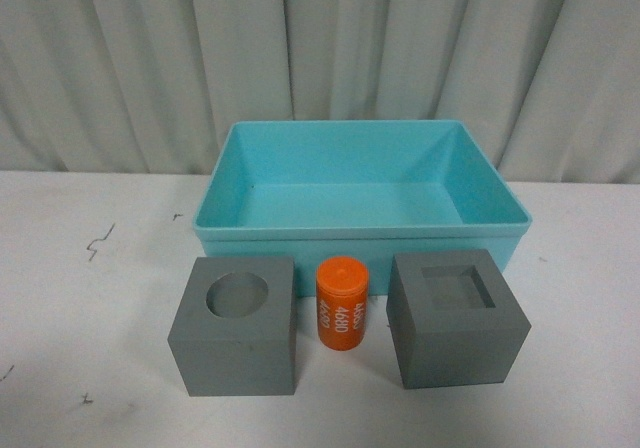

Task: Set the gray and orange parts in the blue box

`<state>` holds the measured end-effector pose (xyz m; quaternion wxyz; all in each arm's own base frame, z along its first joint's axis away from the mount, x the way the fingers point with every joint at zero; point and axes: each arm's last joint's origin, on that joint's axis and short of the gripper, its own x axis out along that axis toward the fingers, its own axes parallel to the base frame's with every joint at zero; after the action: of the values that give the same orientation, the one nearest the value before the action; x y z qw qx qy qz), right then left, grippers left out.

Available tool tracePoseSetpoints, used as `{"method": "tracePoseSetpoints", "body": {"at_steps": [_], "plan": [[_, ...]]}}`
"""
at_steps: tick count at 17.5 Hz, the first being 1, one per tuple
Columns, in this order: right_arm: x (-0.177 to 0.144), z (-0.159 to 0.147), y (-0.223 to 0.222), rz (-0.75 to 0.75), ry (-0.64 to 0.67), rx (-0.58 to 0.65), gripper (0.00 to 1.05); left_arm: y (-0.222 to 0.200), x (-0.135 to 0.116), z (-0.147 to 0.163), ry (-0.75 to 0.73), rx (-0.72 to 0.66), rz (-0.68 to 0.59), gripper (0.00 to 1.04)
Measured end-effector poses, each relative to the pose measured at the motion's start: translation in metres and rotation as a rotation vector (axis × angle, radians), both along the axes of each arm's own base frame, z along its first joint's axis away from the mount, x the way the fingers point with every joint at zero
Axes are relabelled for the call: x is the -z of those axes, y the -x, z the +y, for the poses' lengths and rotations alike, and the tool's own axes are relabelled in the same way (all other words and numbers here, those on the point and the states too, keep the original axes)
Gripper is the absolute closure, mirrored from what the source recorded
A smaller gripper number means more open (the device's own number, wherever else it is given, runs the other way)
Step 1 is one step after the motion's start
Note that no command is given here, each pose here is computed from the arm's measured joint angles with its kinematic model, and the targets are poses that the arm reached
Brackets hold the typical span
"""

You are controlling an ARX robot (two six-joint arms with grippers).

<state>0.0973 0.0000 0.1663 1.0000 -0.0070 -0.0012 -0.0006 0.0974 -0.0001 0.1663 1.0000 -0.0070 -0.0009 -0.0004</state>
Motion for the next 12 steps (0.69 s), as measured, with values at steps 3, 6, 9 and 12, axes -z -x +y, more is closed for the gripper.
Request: {"method": "tracePoseSetpoints", "body": {"at_steps": [3,6,9,12], "plan": [[0.0000,0.0000,0.0000,0.000,0.000,0.000,0.06,0.0000,0.0000,0.0000,0.000,0.000,0.000,0.07],[0.0000,0.0000,0.0000,0.000,0.000,0.000,0.06,0.0000,0.0000,0.0000,0.000,0.000,0.000,0.07],[0.0000,0.0000,0.0000,0.000,0.000,0.000,0.06,0.0000,0.0000,0.0000,0.000,0.000,0.000,0.07],[0.0000,0.0000,0.0000,0.000,0.000,0.000,0.06,0.0000,0.0000,0.0000,0.000,0.000,0.000,0.07]]}}
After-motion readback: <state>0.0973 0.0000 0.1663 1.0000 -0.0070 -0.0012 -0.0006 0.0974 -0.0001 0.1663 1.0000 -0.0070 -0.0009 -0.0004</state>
